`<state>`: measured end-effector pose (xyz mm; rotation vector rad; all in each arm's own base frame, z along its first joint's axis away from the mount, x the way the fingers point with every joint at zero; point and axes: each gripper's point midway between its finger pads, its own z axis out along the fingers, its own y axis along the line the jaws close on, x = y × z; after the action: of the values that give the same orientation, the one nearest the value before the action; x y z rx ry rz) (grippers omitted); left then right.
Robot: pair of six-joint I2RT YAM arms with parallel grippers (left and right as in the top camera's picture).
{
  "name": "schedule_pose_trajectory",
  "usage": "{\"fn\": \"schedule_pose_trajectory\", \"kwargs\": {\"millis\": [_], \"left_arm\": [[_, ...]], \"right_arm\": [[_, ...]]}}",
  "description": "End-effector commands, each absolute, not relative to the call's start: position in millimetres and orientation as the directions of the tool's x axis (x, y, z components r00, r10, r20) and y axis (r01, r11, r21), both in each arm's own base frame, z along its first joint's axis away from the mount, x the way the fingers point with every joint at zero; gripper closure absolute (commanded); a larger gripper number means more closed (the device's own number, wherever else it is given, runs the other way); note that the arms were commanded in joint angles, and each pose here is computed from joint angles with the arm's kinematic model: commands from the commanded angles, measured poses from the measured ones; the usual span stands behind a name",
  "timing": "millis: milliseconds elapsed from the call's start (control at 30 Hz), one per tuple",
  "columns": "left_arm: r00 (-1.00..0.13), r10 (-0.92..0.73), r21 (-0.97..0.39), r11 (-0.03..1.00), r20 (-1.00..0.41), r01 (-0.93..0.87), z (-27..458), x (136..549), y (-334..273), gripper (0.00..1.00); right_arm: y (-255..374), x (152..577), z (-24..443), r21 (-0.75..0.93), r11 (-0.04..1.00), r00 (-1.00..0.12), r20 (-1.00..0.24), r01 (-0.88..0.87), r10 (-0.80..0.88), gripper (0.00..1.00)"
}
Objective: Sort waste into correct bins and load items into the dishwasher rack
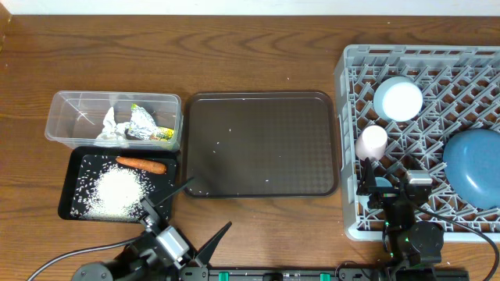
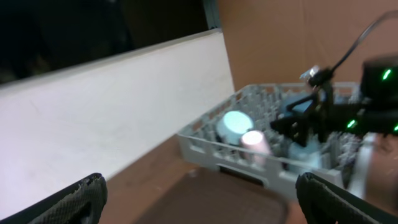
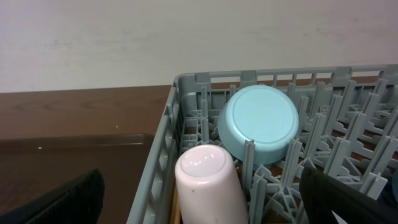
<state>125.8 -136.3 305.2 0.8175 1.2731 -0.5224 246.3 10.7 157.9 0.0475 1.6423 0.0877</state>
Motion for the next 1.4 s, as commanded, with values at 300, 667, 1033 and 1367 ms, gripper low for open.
{"fn": "schedule_pose_trajectory", "kwargs": {"millis": [300, 667, 1033, 1367], "left_arm": [[0.440, 0.277, 0.508, 0.622, -0.854, 0.595, 264, 166, -133, 0.00], [0.632, 0.279, 0.594, 0.718, -0.723, 0.362, 300, 174, -118, 0.00], [0.526, 0.303, 0.495, 0.825, -0.795, 0.273, 288, 200, -91, 0.02], [0.365, 0.141, 0.234, 0.946, -0.920, 0.224, 263, 223, -60, 0.02]], "right_arm": [[5, 246, 158, 0.069, 0.998, -0.069, -0.995, 0.004, 0.069, 0.01], [5, 246, 158, 0.069, 0.998, -0.069, -0.995, 0.004, 0.069, 0.01], [5, 246, 158, 0.069, 0.998, -0.069, -0.995, 0.004, 0.069, 0.01], [5, 246, 158, 0.069, 0.998, -0.069, -0.995, 0.004, 0.069, 0.01]]}}
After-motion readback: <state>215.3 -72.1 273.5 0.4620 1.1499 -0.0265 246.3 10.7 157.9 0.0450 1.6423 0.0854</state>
